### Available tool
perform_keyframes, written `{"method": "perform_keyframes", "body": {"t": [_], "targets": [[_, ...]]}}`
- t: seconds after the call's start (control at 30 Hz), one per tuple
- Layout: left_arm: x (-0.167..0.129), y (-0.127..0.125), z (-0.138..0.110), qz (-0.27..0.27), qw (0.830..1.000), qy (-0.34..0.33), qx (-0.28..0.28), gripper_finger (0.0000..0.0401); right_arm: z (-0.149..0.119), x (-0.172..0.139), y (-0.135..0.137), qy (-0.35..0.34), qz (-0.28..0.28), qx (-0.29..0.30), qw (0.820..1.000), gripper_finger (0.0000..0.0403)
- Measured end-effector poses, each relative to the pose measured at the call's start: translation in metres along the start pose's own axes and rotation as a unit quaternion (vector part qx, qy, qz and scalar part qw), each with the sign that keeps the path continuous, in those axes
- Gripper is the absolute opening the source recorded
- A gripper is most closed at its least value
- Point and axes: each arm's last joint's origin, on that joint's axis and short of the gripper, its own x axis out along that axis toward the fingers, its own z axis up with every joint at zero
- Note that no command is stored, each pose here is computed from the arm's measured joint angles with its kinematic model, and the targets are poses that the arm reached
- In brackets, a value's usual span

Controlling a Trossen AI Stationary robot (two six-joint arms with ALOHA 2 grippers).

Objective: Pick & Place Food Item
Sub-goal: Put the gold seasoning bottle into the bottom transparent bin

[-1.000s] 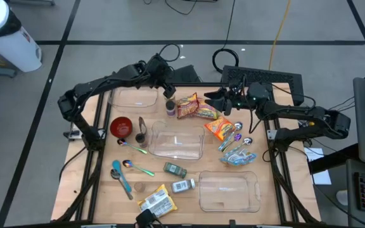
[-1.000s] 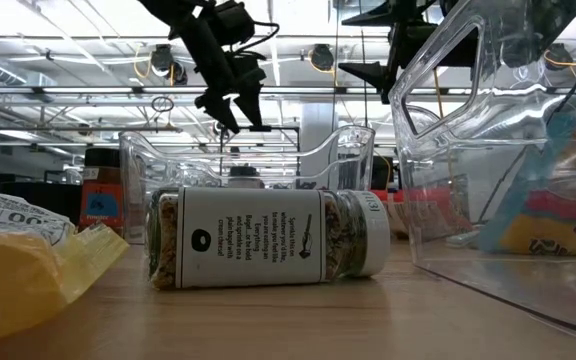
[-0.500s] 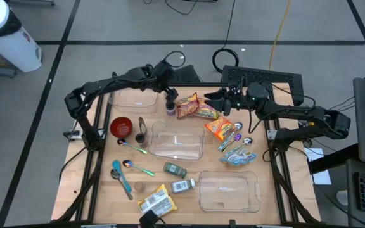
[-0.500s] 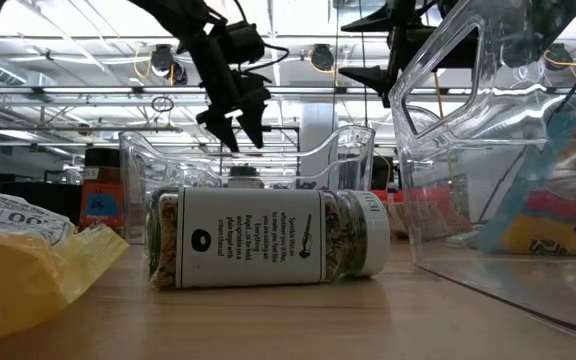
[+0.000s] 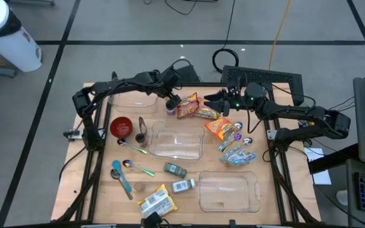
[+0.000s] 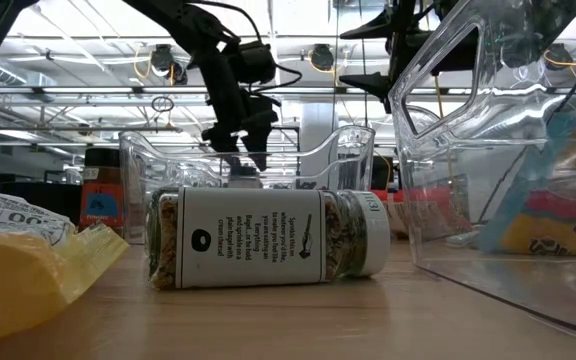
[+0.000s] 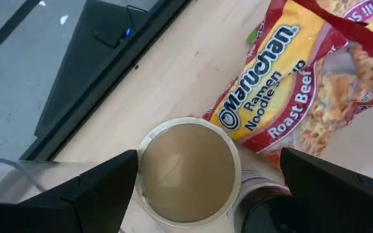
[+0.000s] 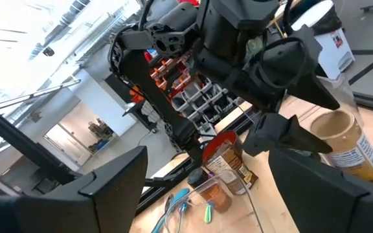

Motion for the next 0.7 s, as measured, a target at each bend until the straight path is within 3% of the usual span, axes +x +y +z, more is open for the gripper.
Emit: {"method": "perform_keyframes", "body": {"t": [0.2,0.4,0.7], "targets": [[0.0,0.002,0.0,0.042,0.999,-0.006,0.0,0.0386,0.0,0.0,0.0,0.001,-0.001,0.0,1.0,0.0318],[0.0,0.005,0.001,0.009,1.0,-0.004,-0.006,0.0386,-0.001,0.0,-0.001,0.005,-0.004,0.001,1.0,0.0318],[0.012,0.015,0.0,0.004,1.0,0.013,-0.028,0.0386,-0.004,0.0,-0.003,0.019,-0.015,0.008,1.0,0.0318]]}}
